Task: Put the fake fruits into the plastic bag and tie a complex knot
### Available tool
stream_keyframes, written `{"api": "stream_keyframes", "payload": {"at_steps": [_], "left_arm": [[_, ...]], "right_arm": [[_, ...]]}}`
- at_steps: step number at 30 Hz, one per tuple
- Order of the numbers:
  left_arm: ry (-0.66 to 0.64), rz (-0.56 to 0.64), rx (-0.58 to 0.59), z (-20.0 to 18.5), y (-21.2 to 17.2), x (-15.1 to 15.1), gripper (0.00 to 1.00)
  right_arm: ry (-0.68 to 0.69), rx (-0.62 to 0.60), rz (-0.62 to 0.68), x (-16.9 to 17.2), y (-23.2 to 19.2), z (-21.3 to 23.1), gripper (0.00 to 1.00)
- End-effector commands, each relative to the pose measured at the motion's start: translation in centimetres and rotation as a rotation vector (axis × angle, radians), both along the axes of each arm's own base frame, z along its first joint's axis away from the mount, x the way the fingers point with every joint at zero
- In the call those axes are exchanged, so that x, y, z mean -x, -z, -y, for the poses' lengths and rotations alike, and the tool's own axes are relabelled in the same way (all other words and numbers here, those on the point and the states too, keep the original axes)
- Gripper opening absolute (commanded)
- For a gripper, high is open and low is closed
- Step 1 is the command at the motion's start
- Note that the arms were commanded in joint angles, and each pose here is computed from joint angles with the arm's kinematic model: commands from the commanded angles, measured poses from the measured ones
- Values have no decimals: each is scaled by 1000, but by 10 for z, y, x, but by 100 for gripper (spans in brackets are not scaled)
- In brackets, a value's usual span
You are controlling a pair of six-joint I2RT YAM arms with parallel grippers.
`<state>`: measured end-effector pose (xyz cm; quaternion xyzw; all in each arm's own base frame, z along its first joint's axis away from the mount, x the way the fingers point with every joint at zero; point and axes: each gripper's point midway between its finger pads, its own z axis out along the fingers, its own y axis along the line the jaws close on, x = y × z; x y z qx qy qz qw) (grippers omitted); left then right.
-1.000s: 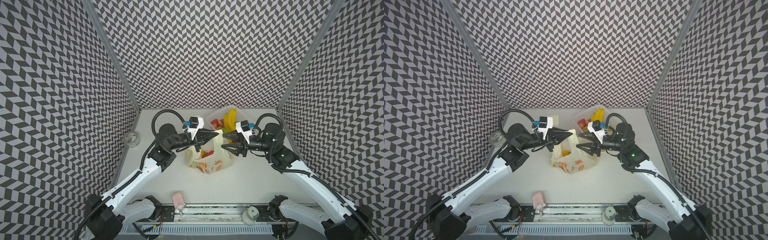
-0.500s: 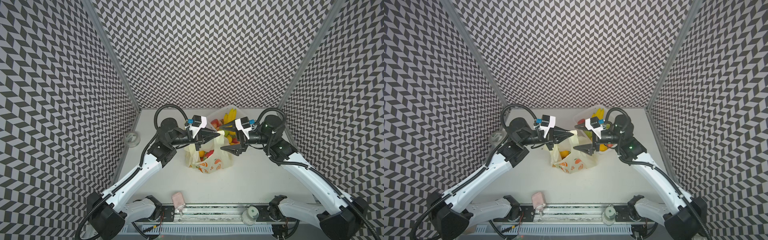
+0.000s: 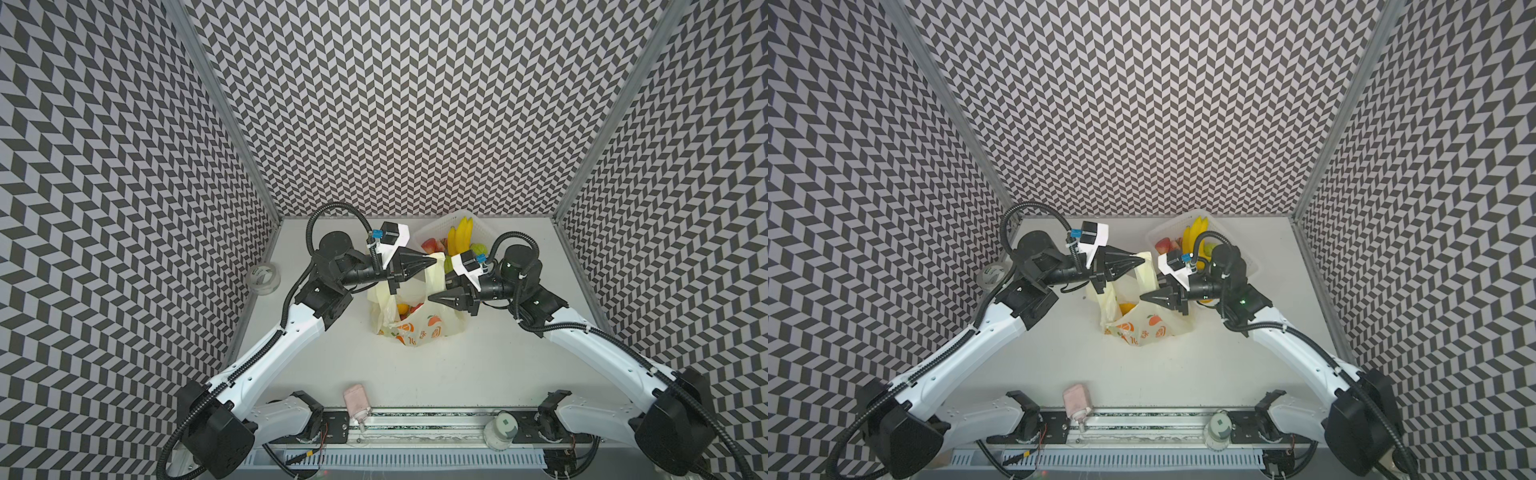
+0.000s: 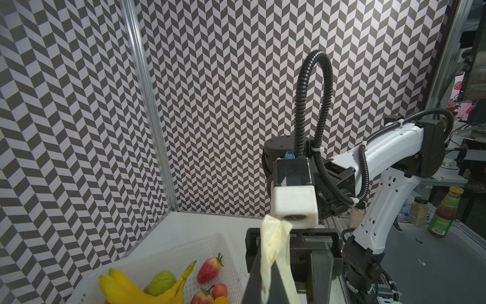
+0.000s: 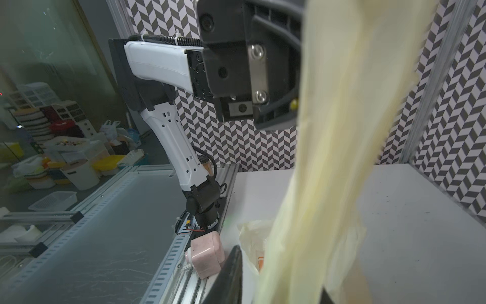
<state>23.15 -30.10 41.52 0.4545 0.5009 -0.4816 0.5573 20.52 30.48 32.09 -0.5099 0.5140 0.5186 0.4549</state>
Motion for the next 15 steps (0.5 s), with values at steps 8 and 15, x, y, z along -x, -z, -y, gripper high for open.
{"api": "stream_keyframes", "payload": {"at_steps": [8,15], "left_arm": [[-14,71,71,-10,-39,0,0],[-31,70,88,-20,-44,1,9]], "right_arm": [[5,-10,-46,-3,16,-3,13],[85,14,-62,-16,21,-2,0]]}}
